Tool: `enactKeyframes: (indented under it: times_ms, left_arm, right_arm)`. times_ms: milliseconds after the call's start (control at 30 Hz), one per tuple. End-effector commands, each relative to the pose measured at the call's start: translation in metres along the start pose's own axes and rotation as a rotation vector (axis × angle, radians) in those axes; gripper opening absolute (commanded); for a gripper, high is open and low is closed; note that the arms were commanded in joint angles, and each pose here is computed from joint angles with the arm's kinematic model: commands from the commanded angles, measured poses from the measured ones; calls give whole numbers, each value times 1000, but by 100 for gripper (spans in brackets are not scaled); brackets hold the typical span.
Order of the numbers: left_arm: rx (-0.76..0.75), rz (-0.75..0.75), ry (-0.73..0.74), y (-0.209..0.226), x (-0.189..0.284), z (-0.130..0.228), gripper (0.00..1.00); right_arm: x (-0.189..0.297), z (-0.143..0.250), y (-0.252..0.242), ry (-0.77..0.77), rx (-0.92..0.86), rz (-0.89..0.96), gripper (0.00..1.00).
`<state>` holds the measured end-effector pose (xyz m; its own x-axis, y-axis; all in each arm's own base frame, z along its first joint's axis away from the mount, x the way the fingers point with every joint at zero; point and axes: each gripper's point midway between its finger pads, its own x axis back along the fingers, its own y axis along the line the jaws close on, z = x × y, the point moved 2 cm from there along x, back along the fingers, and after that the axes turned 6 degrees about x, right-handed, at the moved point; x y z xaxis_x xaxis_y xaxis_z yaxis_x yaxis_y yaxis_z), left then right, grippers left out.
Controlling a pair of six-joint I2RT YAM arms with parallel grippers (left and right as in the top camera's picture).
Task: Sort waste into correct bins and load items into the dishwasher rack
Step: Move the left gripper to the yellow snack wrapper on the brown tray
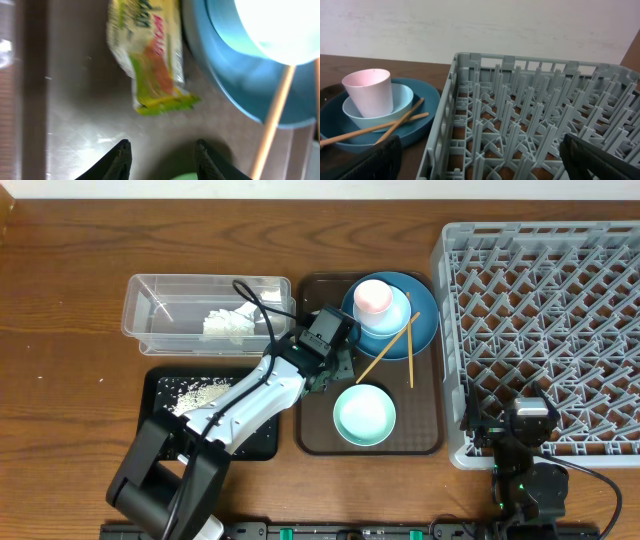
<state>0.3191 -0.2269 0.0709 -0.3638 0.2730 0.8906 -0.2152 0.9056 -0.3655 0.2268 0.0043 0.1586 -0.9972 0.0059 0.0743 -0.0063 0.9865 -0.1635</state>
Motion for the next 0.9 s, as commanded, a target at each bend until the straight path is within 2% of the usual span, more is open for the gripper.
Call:
enactKeyframes:
  times_ms: [0, 267, 867]
  left_arm:
    - [75, -44, -81, 5, 2, -14, 44]
    - [129, -33, -135, 2, 1, -23, 44]
    - [169, -73, -108, 11, -32, -17, 44]
  right_arm:
    - [0, 0, 3, 1, -15, -14, 99]
    - [0, 0, 3, 1, -15, -14, 99]
    - [0, 0, 3, 1, -15, -14, 99]
